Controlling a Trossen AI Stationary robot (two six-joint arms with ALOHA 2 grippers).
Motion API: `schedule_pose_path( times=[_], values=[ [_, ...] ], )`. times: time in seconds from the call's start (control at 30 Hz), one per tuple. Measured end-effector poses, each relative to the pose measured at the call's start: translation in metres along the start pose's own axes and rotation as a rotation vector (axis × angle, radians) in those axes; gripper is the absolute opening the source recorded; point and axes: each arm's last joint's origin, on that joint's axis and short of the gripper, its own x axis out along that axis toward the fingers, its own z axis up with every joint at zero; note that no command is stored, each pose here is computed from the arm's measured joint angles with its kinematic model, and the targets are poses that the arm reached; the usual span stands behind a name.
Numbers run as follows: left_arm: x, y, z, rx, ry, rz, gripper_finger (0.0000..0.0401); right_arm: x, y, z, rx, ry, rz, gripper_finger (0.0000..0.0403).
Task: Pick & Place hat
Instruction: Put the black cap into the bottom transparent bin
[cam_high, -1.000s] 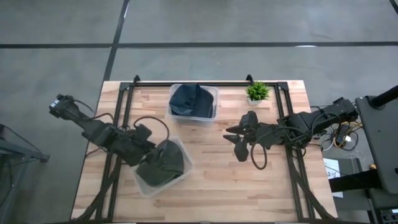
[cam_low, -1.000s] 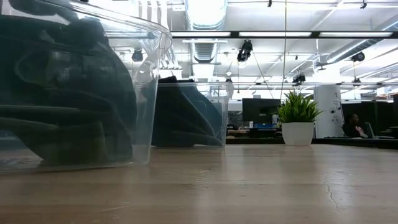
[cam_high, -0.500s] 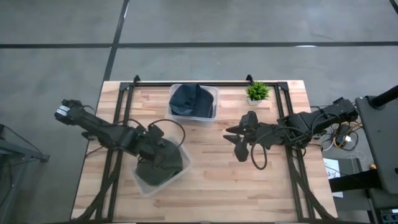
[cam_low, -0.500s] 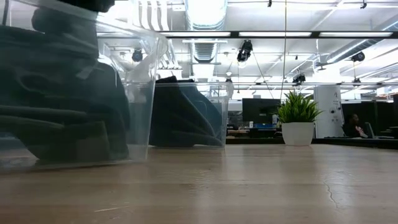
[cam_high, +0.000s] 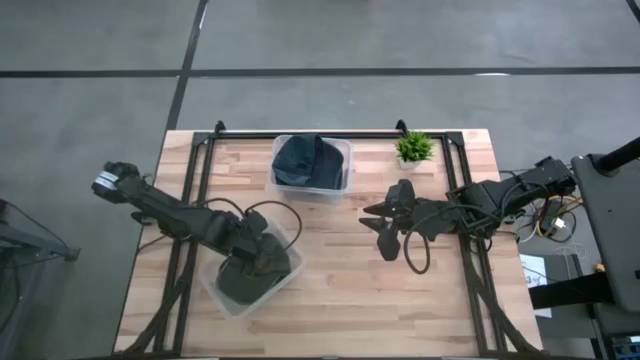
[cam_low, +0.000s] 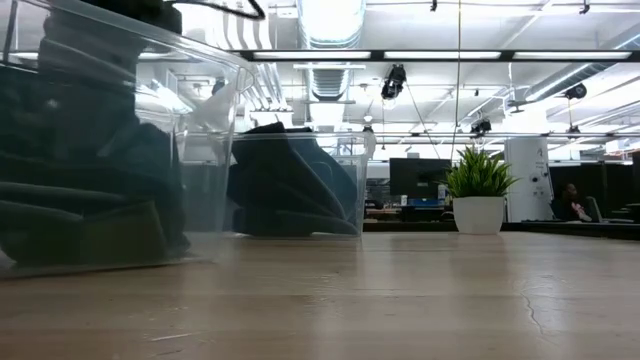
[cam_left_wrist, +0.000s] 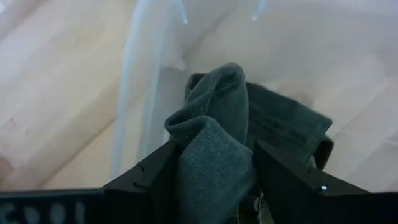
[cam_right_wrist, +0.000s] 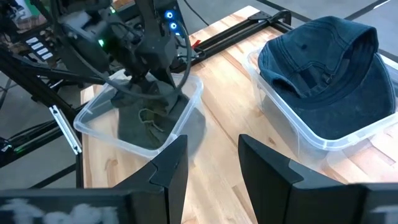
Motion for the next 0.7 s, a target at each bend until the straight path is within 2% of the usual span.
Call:
schedule_pose_path(
  times=[0.17, 0.43, 0.7],
  values=[
    [0.000, -0.004, 0.001, -0.001, -0.016, -0.018, 0.0200, 0.000, 0.000, 0.000, 0.000, 0.000, 0.000, 0.0134],
    [-0.044, 0.002, 0.014, -0.023, -0.129, -0.163, 0.0200, 0.000, 0.000, 0.000, 0.003, -0.003, 0.002, 0.0134],
    [-0.086, 0.028, 0.019, -0.068, -0.218, -0.207, 0.0200, 0.000, 0.000, 0.000, 0.003, -0.003, 0.003, 0.0134]
  ],
)
